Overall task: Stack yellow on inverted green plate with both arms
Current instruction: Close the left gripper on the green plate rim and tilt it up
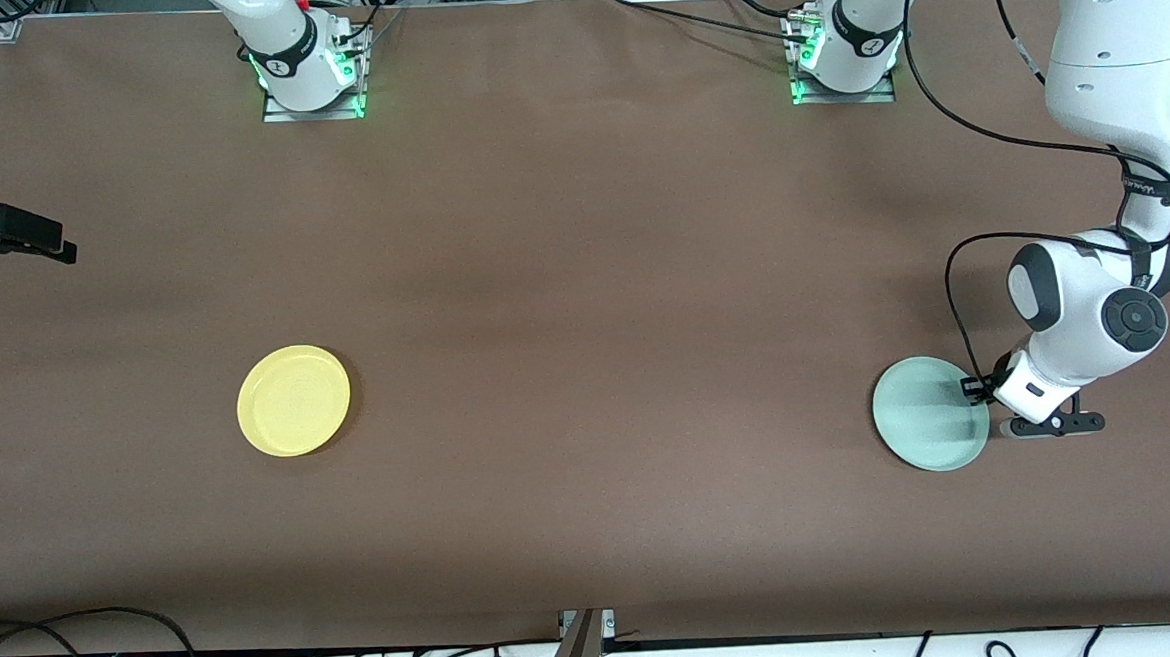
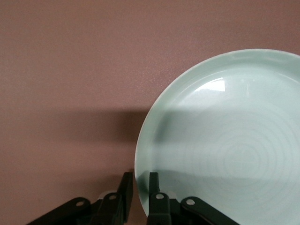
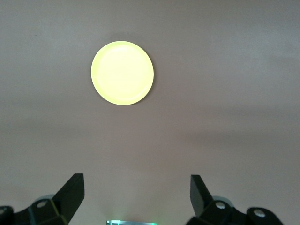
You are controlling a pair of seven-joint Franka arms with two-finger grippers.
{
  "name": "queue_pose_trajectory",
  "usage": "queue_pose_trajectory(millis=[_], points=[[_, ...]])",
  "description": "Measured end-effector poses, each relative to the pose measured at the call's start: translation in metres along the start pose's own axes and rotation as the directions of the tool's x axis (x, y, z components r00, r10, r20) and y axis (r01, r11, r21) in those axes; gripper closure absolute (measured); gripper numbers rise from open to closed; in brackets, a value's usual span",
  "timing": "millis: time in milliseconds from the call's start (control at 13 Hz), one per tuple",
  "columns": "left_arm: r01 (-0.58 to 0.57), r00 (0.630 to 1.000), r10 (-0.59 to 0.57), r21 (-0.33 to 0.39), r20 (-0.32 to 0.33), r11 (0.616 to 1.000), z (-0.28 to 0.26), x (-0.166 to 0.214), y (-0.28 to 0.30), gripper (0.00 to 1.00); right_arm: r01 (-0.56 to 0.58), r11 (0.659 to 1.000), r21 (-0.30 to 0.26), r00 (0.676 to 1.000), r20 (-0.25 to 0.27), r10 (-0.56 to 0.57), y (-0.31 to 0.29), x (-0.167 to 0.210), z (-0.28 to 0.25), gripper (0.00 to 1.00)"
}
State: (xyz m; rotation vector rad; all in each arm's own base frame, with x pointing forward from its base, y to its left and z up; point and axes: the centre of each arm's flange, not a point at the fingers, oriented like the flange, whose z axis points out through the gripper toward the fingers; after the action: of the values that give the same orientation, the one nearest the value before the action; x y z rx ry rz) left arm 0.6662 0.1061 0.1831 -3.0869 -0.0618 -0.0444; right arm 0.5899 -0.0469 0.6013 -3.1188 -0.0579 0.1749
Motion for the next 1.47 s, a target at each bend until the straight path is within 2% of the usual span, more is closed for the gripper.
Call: queue_pose_trajectory(millis=[154,309,463,540,926,1004,1081,1158,1235,1467], points=[[0.002,1.0,-0.002,-0.001,0.011,1.0,-0.002,0.0009,-0.0031,0.61,0.0,1.0,0.0,1.0,0.0,0.0,0.0,0.0,0.0,0.0],[0.0,1.0,0.0,-0.001,0.011,1.0,-0.0036,0.0022,-0.0036,0.61,0.0,1.0,0.0,1.0,0.0,0.0,0.0,0.0,0.0,0.0],[-0.001,1.0,0.001,-0.001,0.01,1.0,-0.0041,0.0026,-0.0037,0.66,0.0,1.0,0.0,1.0,0.0,0.0,0.0,0.0,0.0,0.0],[-0.003,1.0,0.003,-0.001,0.011,1.0,-0.0041,0.0025,-0.0037,0.74,0.0,1.0,0.0,1.0,0.0,0.0,0.0,0.0,0.0,0.0],[-0.015,1.0,0.015,-0.001,0.014,1.0,-0.0042,0.0025,-0.0034,0.75,0.0,1.0,0.0,1.0,0.0,0.0,0.0,0.0,0.0,0.0],[-0.016,1.0,0.016,-0.002,0.014,1.0,-0.0043,0.0025,-0.0034,0.81,0.0,1.0,0.0,1.0,0.0,0.0,0.0,0.0,0.0,0.0],[-0.016,1.0,0.016,-0.001,0.013,1.0,-0.0049,0.003,-0.0035,0.92,0.0,1.0,0.0,1.0,0.0,0.0,0.0,0.0,0.0,0.0],[-0.018,1.0,0.018,-0.002,0.013,1.0,-0.0052,0.0033,-0.0033,0.92,0.0,1.0,0.0,1.0,0.0,0.0,0.0,0.0,0.0,0.0],[-0.019,1.0,0.019,-0.002,0.011,1.0,-0.0071,0.0041,-0.0027,0.96,0.0,1.0,0.0,1.0,0.0,0.0,0.0,0.0,0.0,0.0],[-0.022,1.0,0.022,-0.003,0.013,1.0,-0.0083,0.005,-0.0018,0.96,0.0,1.0,0.0,1.0,0.0,0.0,0.0,0.0,0.0,0.0]])
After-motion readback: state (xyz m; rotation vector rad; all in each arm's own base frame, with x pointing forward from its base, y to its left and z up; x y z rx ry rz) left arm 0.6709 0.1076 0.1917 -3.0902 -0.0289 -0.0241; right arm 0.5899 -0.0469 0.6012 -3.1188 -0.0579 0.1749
